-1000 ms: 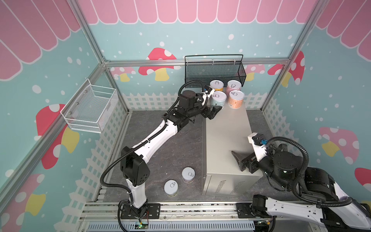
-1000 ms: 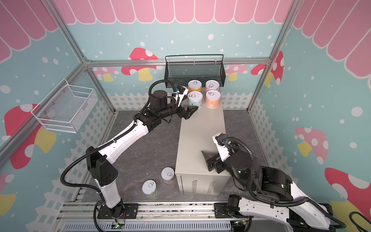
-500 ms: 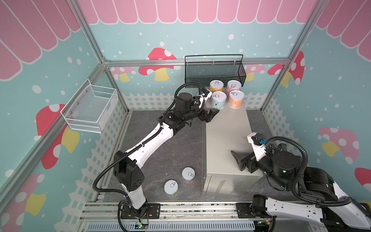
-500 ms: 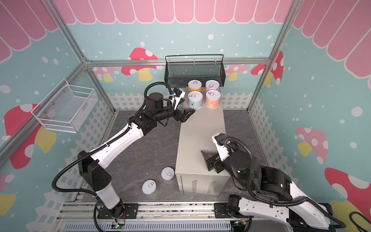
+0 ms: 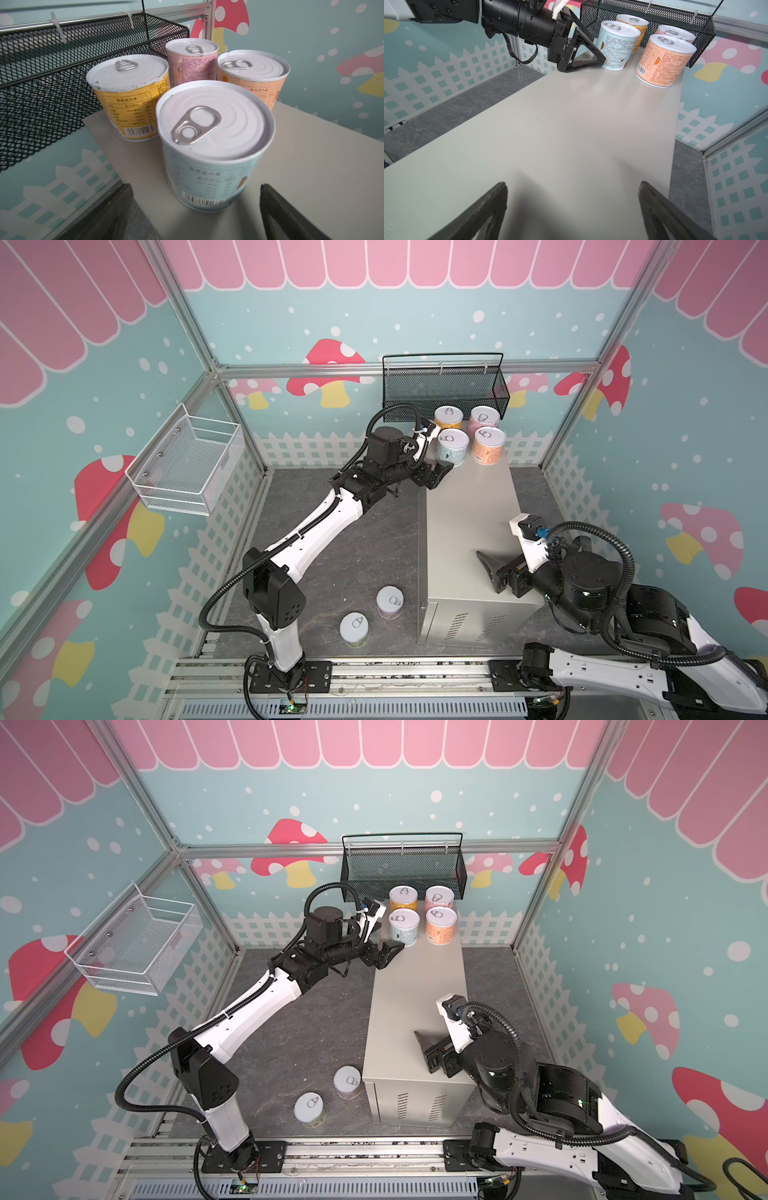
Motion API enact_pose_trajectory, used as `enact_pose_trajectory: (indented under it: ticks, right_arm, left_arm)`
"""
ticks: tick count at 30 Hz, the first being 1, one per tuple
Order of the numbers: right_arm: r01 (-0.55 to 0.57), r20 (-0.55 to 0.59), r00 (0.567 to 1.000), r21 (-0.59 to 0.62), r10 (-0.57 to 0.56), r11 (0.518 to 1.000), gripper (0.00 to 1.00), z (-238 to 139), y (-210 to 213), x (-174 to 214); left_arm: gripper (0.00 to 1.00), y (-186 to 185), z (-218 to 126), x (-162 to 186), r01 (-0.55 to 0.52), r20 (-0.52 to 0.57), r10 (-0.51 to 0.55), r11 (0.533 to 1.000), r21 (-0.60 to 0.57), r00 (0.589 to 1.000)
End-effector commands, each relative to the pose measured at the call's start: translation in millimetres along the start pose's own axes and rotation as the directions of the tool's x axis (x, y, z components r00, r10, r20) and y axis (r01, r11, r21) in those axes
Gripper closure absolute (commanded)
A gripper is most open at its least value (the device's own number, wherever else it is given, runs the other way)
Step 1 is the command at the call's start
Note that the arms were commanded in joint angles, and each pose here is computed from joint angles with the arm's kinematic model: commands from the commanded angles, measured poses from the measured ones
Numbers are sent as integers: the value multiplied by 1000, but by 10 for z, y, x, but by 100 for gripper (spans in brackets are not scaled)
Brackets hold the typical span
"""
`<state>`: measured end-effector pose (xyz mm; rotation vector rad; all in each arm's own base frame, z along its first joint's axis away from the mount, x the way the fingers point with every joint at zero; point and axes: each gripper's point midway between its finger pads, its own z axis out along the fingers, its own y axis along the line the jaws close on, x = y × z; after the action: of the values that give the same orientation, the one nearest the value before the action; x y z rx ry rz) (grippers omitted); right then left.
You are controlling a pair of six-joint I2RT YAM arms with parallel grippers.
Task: Place and organize the canned foods onto the counter
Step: 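Open the left gripper and release the light-blue can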
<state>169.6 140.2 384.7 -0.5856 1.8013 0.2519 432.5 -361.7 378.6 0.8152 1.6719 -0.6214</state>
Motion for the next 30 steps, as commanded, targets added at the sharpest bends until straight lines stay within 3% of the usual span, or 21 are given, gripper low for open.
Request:
enact_pose_trajectory:
  ticks: [1, 30]
  right_arm:
    - [-5, 10, 1000, 3, 5, 1000, 1, -4, -7, -18]
    - [-15, 7, 1000, 4, 15, 1000, 1, -11, -19, 24]
  left_arm:
    - [5, 124, 196, 748, 5, -227, -11, 1000, -28, 974]
    - [5, 239, 316, 731, 2, -241, -15, 999, -55, 971]
